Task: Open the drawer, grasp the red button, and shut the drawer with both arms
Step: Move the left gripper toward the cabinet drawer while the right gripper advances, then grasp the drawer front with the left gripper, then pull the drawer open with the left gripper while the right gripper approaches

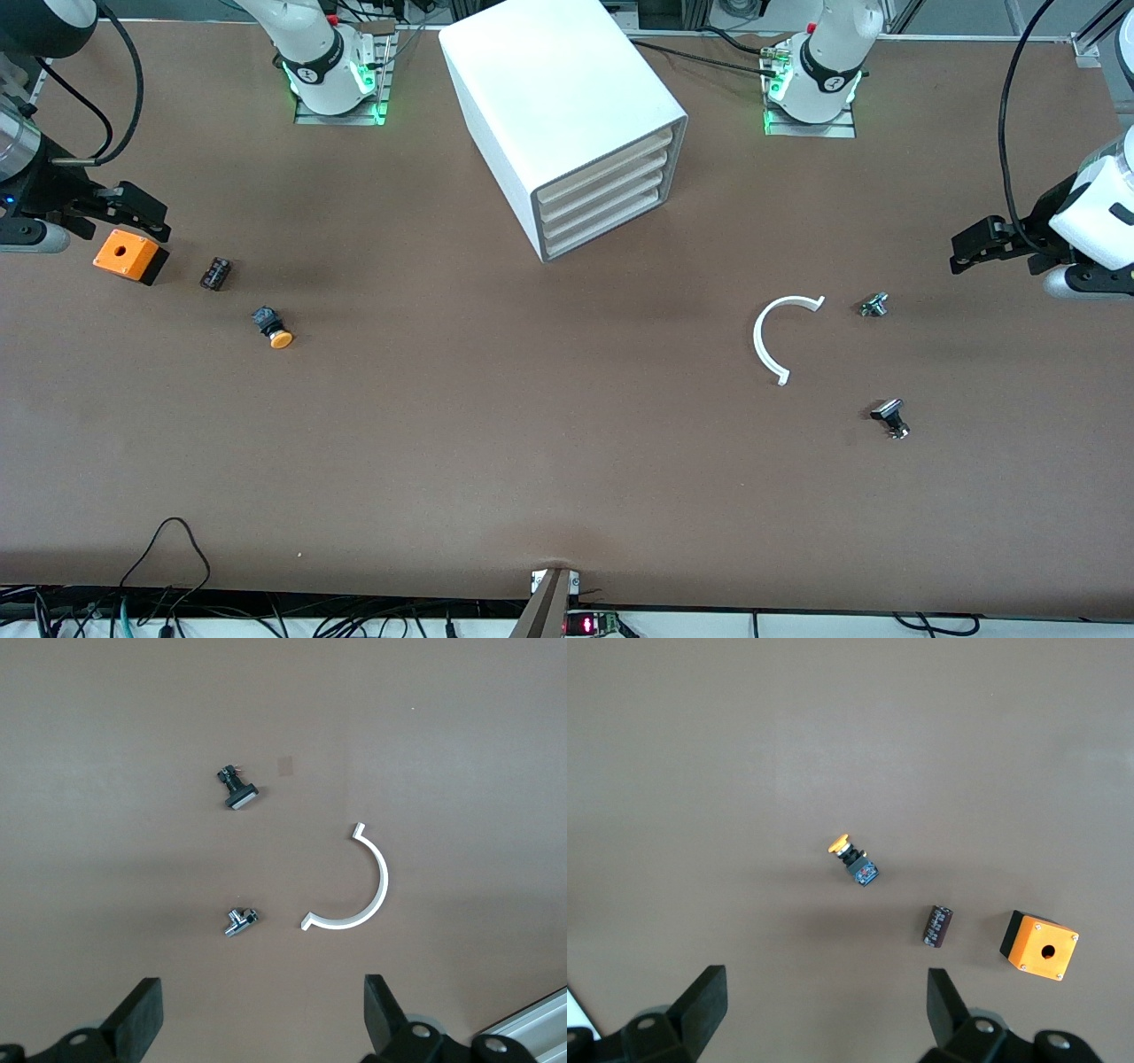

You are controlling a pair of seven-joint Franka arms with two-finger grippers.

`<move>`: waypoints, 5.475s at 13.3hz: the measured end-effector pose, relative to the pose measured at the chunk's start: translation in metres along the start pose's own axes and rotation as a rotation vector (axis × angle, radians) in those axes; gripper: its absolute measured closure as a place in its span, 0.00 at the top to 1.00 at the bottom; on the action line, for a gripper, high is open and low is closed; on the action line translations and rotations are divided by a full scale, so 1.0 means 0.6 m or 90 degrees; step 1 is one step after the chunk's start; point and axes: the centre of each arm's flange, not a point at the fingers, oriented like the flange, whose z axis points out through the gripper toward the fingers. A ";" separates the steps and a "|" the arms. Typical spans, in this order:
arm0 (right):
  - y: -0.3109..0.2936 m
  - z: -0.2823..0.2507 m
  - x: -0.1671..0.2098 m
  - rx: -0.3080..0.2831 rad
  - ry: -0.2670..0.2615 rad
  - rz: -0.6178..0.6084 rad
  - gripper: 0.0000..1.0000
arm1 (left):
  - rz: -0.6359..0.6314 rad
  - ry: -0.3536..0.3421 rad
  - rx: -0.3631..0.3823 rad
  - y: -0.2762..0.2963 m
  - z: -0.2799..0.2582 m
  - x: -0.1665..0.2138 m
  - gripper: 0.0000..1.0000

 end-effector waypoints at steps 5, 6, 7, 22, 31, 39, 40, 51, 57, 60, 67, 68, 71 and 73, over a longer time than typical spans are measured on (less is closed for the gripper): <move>0.000 0.000 0.000 0.000 0.000 0.000 1.00 | -0.012 0.008 0.000 -0.019 -0.002 0.002 1.00; 0.000 0.000 0.000 0.000 0.000 0.000 1.00 | -0.012 0.008 0.000 -0.019 -0.002 0.002 1.00; 0.000 0.000 0.000 0.000 0.000 0.000 1.00 | -0.011 0.009 0.000 -0.019 -0.003 0.003 1.00; 0.000 -0.003 0.001 0.000 0.003 0.000 1.00 | 0.013 -0.058 -0.004 0.017 0.109 0.047 1.00; -0.074 0.082 0.042 0.001 -0.050 -0.048 1.00 | 0.042 -0.193 -0.124 0.098 0.222 0.047 1.00; -0.147 0.134 0.061 -0.002 -0.081 -0.095 1.00 | 0.084 -0.391 -0.470 0.180 0.492 -0.014 1.00; -0.156 0.132 0.060 -0.002 -0.080 -0.101 1.00 | 0.085 -0.410 -0.506 0.194 0.519 -0.033 1.00; -0.162 0.121 0.063 0.002 -0.071 -0.154 1.00 | 0.176 -0.467 -0.661 0.398 0.644 -0.228 0.99; -0.202 0.084 0.066 0.003 -0.040 -0.187 1.00 | 0.203 -0.450 -0.699 0.453 0.648 -0.283 0.91; -0.215 0.078 0.065 0.004 -0.036 -0.217 1.00 | 0.208 -0.426 -0.704 0.480 0.662 -0.320 0.89; -0.294 0.073 0.049 0.006 -0.023 -0.285 1.00 | 0.219 -0.417 -0.710 0.476 0.658 -0.328 0.30; -0.303 0.074 0.048 0.006 -0.022 -0.291 1.00 | 0.221 -0.416 -0.712 0.477 0.654 -0.328 0.23; -0.308 0.082 0.052 0.006 -0.019 -0.293 1.00 | 0.227 -0.406 -0.713 0.474 0.649 -0.324 0.14; -0.316 0.083 0.054 0.007 -0.017 -0.298 1.00 | 0.212 -0.385 -0.716 0.444 0.650 -0.301 0.13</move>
